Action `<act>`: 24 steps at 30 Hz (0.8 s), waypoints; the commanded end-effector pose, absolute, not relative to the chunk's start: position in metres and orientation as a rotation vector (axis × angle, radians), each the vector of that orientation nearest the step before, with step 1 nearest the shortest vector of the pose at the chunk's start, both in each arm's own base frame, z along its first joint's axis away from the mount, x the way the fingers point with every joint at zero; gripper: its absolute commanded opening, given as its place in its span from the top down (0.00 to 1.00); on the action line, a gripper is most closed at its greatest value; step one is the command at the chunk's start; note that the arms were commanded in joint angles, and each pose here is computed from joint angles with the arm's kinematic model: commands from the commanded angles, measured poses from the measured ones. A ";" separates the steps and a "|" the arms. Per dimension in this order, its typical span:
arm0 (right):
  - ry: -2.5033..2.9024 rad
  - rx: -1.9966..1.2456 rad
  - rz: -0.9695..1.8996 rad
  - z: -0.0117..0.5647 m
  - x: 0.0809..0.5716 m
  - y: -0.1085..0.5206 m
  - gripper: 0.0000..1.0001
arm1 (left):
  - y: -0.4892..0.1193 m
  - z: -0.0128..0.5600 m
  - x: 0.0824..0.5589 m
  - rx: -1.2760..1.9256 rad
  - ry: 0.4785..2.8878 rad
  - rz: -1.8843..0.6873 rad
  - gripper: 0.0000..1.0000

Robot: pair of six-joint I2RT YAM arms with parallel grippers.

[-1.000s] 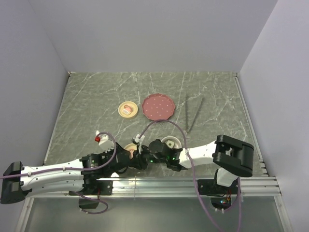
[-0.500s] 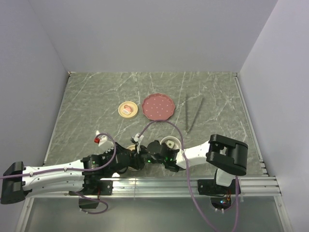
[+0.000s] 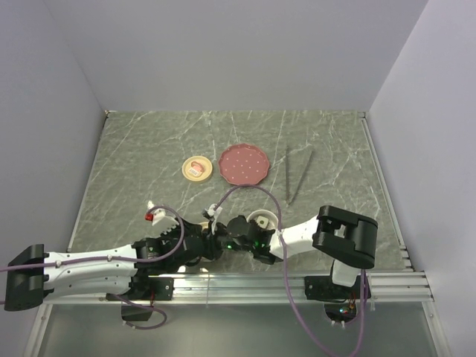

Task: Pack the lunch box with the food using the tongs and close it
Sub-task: Move the lunch box

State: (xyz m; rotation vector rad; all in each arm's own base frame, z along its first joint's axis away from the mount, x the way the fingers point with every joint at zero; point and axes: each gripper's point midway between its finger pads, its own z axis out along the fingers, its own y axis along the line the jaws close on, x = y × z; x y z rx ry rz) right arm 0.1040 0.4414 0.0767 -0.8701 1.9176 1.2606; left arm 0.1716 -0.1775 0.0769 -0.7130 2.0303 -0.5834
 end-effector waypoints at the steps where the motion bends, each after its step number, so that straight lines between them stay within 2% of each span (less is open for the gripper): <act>1: 2.219 -0.921 1.023 -0.004 0.105 0.403 0.71 | -0.185 0.053 0.160 -0.584 2.143 -0.511 0.70; 11: 2.185 -0.836 1.004 0.004 0.149 0.398 0.71 | -0.180 0.065 0.177 -0.553 2.044 -0.408 0.66; 24: 2.179 -0.715 0.948 0.007 0.208 0.392 0.71 | -0.187 0.089 0.213 -0.476 1.948 -0.473 0.65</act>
